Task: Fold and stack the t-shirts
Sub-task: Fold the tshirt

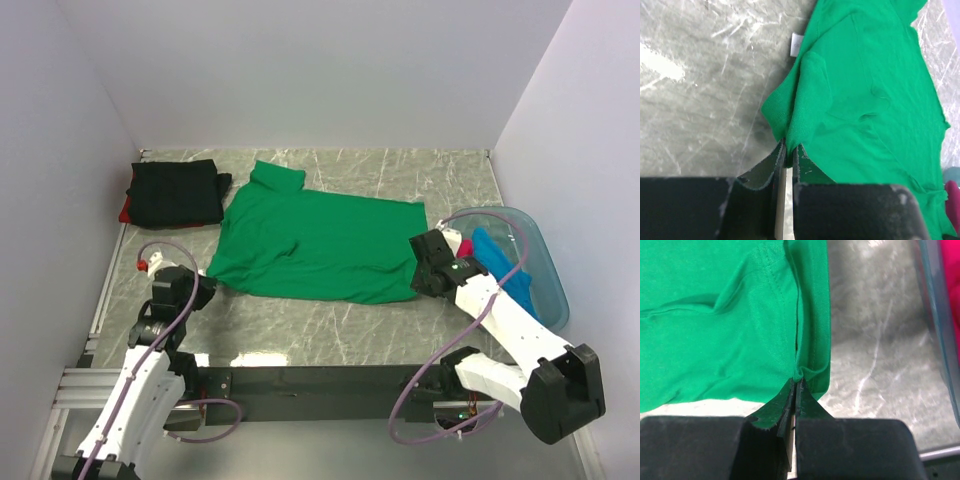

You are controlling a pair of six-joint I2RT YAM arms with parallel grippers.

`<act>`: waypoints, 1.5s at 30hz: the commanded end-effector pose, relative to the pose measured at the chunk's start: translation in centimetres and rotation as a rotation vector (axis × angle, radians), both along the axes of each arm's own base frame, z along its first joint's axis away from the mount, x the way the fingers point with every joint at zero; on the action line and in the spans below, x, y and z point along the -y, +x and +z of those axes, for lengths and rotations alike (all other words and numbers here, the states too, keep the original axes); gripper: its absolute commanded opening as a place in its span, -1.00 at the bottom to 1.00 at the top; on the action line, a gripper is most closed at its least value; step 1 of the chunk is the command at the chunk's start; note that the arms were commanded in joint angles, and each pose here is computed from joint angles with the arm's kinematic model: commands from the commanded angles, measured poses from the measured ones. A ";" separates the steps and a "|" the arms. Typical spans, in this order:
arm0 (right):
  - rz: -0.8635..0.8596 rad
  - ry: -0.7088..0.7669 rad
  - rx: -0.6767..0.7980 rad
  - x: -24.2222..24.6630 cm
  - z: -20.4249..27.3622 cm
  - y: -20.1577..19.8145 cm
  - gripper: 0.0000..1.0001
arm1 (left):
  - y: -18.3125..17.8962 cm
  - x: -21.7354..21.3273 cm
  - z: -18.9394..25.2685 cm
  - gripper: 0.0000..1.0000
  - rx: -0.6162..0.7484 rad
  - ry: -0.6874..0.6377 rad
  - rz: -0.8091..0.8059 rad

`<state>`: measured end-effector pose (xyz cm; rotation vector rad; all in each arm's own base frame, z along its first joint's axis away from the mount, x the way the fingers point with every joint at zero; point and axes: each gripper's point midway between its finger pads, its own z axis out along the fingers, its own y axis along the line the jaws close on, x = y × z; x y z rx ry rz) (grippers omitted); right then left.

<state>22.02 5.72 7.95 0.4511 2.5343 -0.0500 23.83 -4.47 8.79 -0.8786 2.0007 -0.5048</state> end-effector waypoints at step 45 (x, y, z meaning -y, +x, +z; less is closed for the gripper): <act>0.426 0.046 -0.139 -16.8 -9.0 0.9 0.31 | 4.8 9.2 -4.6 0.87 -0.098 0.257 -0.298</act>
